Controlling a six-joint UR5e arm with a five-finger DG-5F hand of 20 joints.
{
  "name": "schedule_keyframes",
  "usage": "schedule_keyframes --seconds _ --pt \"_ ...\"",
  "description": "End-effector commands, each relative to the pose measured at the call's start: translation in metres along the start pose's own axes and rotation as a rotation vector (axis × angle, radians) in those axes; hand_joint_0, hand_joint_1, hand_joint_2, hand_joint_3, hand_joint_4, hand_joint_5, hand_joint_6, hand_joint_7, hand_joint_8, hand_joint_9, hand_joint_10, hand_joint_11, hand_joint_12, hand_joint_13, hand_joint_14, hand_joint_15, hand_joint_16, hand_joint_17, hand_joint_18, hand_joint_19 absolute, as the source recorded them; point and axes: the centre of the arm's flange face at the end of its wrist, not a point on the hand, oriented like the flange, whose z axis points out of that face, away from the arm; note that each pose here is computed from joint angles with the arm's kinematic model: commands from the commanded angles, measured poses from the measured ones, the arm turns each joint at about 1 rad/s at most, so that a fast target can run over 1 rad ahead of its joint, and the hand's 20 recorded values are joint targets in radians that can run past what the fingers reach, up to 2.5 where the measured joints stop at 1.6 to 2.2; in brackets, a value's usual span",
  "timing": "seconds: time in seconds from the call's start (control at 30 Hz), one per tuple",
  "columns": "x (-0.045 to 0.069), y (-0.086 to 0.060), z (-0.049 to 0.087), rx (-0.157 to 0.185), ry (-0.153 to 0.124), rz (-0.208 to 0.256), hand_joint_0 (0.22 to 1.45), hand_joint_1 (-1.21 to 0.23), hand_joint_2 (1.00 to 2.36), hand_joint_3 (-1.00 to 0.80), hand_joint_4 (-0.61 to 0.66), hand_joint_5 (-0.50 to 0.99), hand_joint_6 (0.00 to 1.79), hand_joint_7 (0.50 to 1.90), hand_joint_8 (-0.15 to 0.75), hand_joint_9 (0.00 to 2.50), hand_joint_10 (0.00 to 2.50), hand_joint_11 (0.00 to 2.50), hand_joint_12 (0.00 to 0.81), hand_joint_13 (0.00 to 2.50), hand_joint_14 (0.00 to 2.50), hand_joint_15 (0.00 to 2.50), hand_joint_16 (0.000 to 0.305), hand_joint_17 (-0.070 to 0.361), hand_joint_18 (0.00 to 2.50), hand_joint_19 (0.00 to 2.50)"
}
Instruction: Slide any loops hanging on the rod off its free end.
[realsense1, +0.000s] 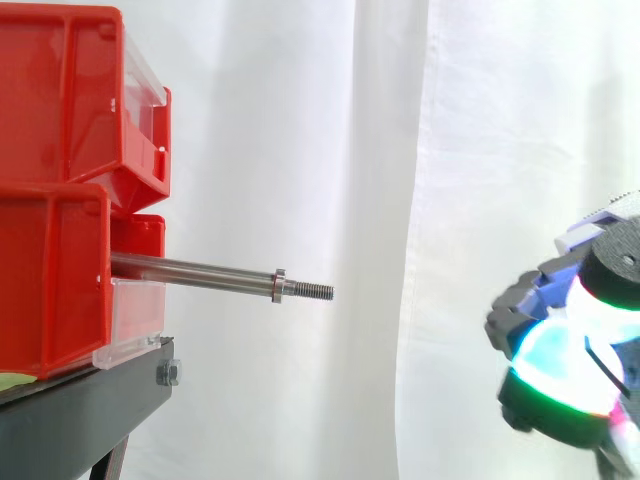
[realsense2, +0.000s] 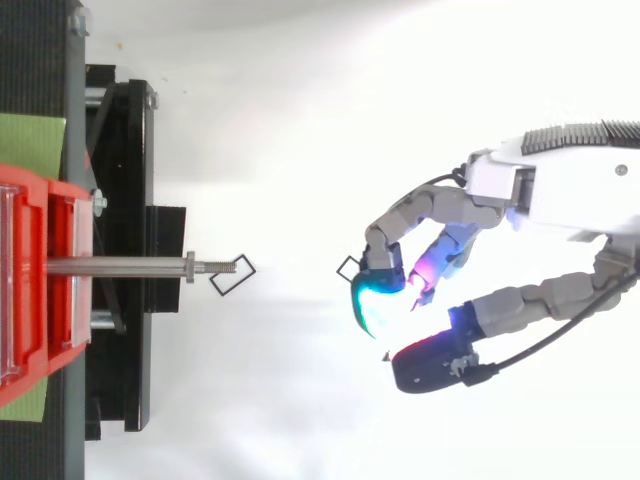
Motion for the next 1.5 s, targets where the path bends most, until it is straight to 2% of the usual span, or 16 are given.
schedule_keyframes --seconds 0.0,0.23,0.47,1.47 --pt "-0.0034 0.0013 0.0053 -0.049 -0.024 0.011 0.58 -0.75 1.03 -0.03 -0.14 -0.14 0.92 1.07 0.213 1.04 0.01 0.41 0.239 0.98 0.01 0.27 0.038 0.085 0.91 0.51" --pt "-0.0033 0.0033 0.0070 -0.068 -0.026 0.005 0.58 -0.75 1.03 -0.02 -0.14 -0.14 0.92 1.07 0.218 1.04 0.02 0.41 0.243 0.98 0.01 0.28 0.038 0.085 0.91 0.51" --pt "-0.0042 0.0089 0.0116 -0.116 -0.043 0.008 0.58 -0.74 1.03 -0.02 -0.13 -0.14 0.91 1.08 0.219 1.05 0.01 0.41 0.244 0.99 0.01 0.28 0.038 0.086 0.92 0.51" --pt "-0.0044 0.0090 0.0117 -0.116 -0.045 0.009 0.57 -0.73 1.03 -0.01 -0.11 -0.14 0.91 1.09 0.251 1.06 0.01 0.42 0.274 0.99 0.01 0.27 0.042 0.095 0.94 0.48"
